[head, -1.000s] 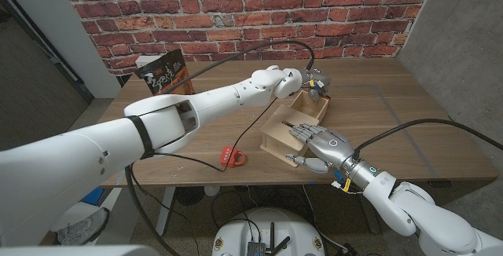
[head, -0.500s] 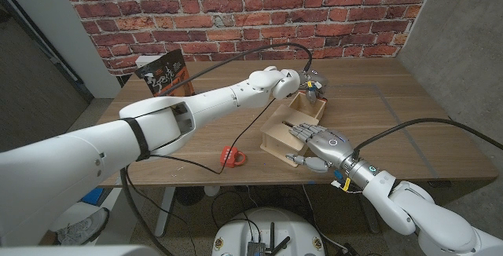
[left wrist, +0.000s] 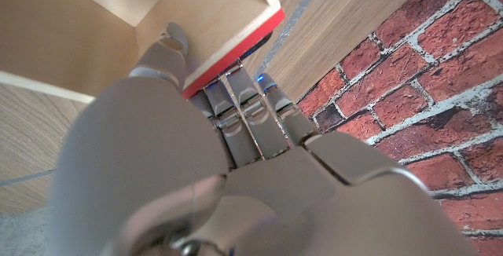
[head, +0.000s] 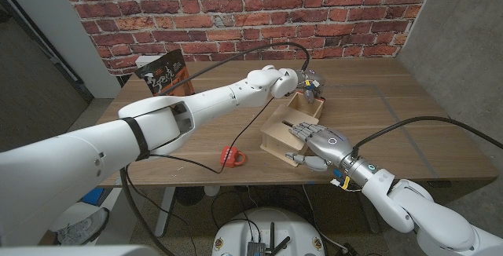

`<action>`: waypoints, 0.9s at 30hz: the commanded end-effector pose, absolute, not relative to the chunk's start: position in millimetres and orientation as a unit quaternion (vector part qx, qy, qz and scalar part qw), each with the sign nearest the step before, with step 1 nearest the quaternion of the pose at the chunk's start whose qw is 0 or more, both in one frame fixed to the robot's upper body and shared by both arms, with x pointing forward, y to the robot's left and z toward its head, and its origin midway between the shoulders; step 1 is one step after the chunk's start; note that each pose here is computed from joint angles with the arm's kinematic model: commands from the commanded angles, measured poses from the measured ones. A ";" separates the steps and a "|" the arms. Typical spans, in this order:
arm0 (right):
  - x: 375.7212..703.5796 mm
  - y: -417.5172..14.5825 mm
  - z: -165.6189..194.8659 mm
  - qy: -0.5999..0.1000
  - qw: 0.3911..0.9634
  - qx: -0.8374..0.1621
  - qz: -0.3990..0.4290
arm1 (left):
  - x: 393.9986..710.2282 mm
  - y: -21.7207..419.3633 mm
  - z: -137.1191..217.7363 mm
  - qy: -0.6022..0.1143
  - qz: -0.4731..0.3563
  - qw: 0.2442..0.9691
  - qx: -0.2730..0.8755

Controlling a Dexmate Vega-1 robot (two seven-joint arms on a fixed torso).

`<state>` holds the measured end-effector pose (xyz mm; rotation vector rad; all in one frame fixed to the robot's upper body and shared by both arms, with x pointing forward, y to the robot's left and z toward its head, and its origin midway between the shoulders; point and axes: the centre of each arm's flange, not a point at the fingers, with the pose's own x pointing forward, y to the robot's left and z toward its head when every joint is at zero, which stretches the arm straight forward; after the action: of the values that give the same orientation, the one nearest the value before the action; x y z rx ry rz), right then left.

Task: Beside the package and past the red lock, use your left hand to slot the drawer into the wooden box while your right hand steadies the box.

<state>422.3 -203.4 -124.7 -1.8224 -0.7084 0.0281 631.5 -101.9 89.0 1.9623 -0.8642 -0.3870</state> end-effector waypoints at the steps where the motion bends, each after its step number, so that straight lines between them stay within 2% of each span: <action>1: 425.3 -202.3 -123.6 -0.299 0.558 -0.774 0.015 | 633.2 -101.9 93.7 -0.347 -0.158 0.466 0.798; 12: 427.2 -203.7 -123.8 -0.299 0.556 -0.776 0.016 | 636.1 -108.7 102.4 -0.347 -0.155 0.467 0.798; 27: 426.3 -205.7 -125.4 -0.293 0.561 -0.774 0.015 | 636.1 -108.0 97.2 -0.343 -0.167 0.469 0.796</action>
<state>426.4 -204.3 -124.8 -1.8270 -0.6991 0.0379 635.7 -108.0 100.1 1.9574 -0.8500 -0.3927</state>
